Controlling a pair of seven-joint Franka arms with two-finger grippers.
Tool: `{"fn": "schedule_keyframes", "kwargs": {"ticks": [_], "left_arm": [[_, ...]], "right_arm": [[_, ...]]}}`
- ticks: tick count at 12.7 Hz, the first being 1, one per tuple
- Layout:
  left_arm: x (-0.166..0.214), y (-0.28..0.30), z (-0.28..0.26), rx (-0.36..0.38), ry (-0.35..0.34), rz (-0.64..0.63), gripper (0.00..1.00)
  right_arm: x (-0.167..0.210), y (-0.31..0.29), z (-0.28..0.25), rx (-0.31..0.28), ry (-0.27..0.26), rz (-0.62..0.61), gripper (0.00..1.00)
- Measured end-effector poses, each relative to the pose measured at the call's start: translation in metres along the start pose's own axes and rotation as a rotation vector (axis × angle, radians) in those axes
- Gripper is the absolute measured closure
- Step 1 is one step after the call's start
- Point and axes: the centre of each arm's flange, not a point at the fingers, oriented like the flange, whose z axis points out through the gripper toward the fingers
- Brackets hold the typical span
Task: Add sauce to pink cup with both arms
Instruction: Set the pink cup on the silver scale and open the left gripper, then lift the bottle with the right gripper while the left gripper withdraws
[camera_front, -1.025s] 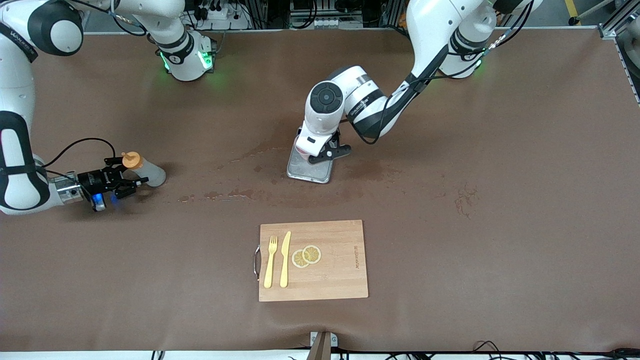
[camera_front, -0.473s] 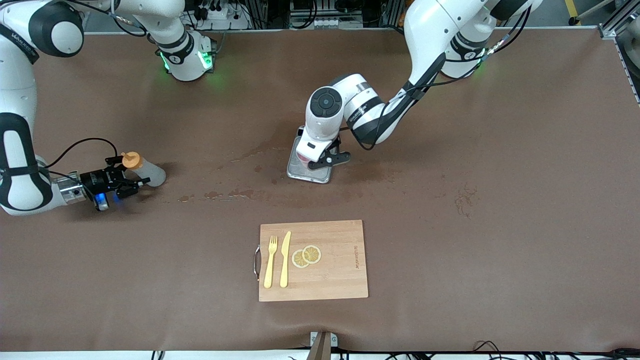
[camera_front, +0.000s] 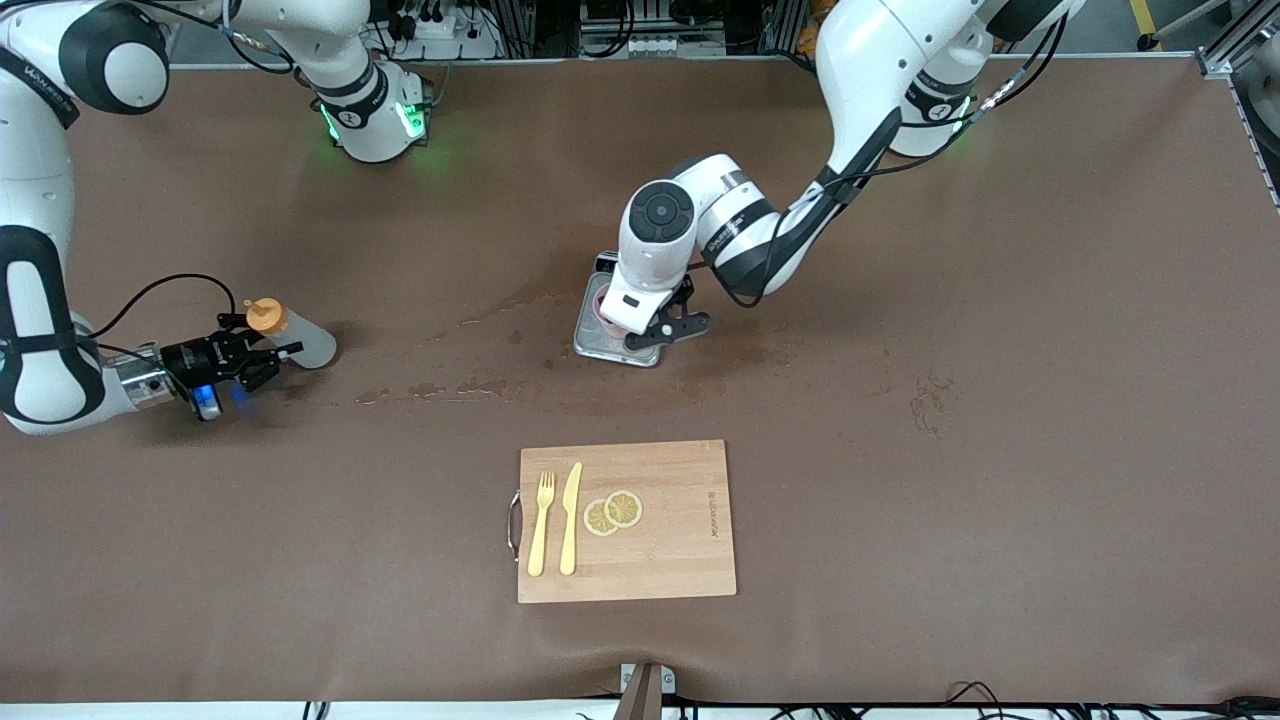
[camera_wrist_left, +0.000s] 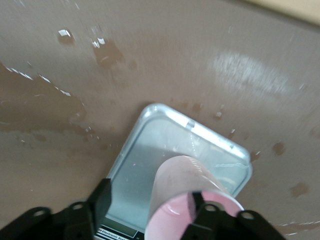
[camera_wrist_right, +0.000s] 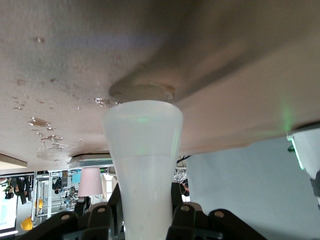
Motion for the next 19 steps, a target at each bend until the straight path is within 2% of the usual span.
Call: {"fn": "schedule_keyframes", "kwargs": {"ticks": [2, 5, 8, 10, 12, 13, 16, 19], "left_arm": [[0.018, -0.009, -0.049, -0.007, 0.036, -0.029, 0.02], [0.043, -0.033, -0.123, -0.020, 0.098, -0.081, 0.00], [0.090, -0.075, -0.177, -0.032, 0.158, -0.126, 0.00], [0.138, -0.124, -0.200, 0.010, 0.169, -0.057, 0.00], [0.183, -0.179, -0.221, 0.050, 0.167, 0.035, 0.00], [0.199, -0.205, -0.233, 0.069, 0.164, 0.071, 0.00], [0.218, -0.261, -0.270, 0.112, 0.162, 0.139, 0.00], [0.213, -0.301, -0.301, 0.167, 0.122, 0.156, 0.00]], "right_arm": [[-0.019, -0.018, -0.001, -0.034, 0.000, 0.050, 0.60], [-0.067, -0.058, 0.006, -0.091, 0.057, 0.154, 0.60], [-0.124, -0.096, 0.026, -0.141, 0.137, 0.229, 0.61], [-0.165, -0.119, 0.043, -0.174, 0.218, 0.309, 0.61], [-0.215, -0.146, 0.069, -0.215, 0.339, 0.381, 0.61], [-0.239, -0.157, 0.085, -0.225, 0.383, 0.415, 0.61], [-0.289, -0.183, 0.130, -0.233, 0.480, 0.534, 0.64], [-0.322, -0.204, 0.188, -0.254, 0.598, 0.645, 0.64]]}}
